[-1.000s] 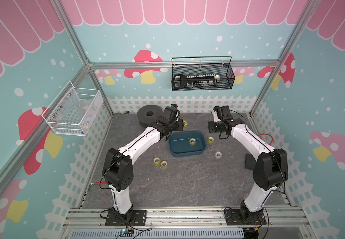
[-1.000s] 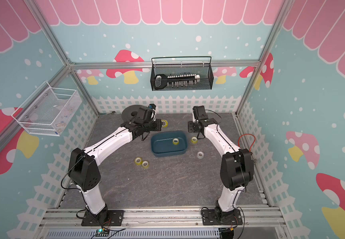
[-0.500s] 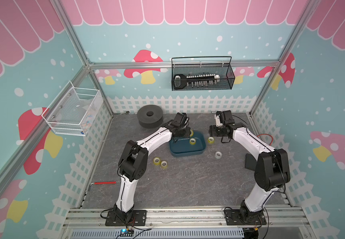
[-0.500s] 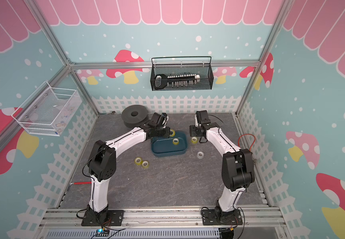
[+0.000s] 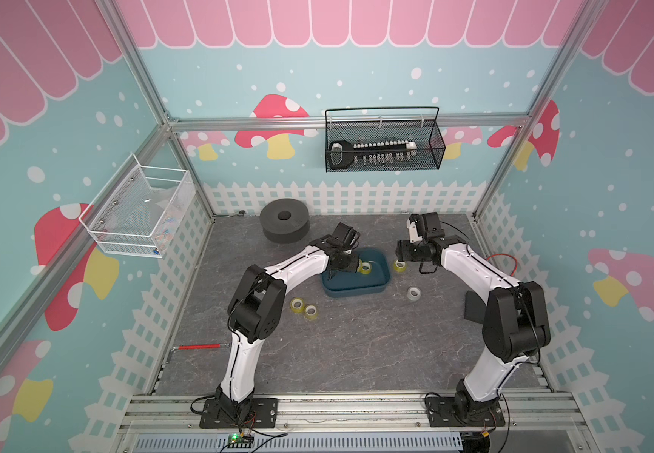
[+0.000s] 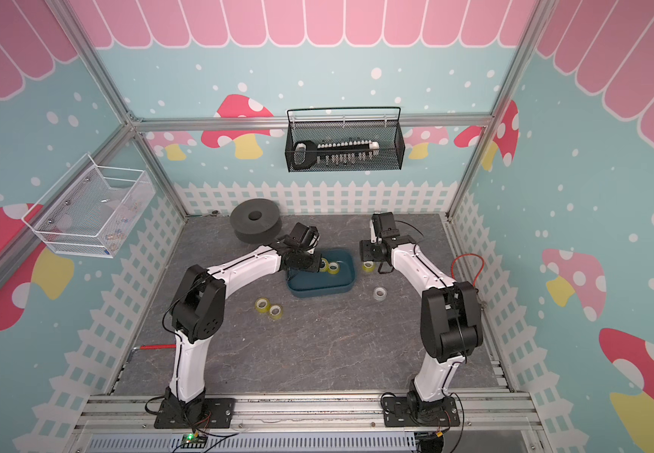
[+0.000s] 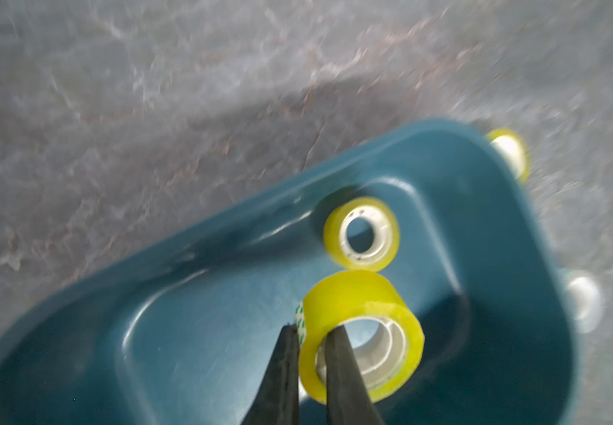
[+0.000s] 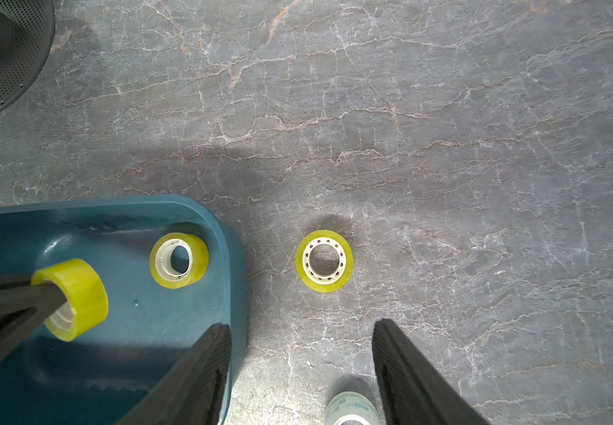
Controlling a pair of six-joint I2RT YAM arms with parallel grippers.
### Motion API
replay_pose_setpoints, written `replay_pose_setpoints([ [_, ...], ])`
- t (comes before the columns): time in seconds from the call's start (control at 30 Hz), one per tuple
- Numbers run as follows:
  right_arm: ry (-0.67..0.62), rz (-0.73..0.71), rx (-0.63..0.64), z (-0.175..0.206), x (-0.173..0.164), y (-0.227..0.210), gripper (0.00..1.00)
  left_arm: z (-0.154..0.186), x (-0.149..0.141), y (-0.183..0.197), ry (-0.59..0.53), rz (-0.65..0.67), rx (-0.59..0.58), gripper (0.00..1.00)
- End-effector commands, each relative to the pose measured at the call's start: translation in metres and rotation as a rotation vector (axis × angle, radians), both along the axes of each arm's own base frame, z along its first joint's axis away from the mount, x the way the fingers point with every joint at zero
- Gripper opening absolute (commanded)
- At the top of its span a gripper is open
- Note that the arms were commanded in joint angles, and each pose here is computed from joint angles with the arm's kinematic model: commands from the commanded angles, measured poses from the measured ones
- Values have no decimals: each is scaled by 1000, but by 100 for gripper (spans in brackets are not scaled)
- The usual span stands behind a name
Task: Put the transparent tape into the storage box
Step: Place the tape in the storage box.
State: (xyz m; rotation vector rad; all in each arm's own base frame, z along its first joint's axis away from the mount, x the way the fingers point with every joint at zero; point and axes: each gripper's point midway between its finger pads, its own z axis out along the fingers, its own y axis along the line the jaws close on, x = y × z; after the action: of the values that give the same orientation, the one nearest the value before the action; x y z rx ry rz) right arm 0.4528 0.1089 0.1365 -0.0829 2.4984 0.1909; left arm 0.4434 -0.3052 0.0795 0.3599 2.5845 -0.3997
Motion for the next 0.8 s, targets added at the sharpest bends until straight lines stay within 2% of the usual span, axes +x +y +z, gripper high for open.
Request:
replay_pose_setpoints([
  [0.0, 11, -9, 14, -5, -2, 0, 67, -25, -13, 10, 53, -11, 91, 0],
  [0.57, 18, -11, 30, -10, -5, 2, 67, -39, 12, 17, 46, 50, 110, 0],
  [0.77, 22, -8, 30, -12, -4, 2, 67, -37, 18, 13, 35, 56, 97, 6],
])
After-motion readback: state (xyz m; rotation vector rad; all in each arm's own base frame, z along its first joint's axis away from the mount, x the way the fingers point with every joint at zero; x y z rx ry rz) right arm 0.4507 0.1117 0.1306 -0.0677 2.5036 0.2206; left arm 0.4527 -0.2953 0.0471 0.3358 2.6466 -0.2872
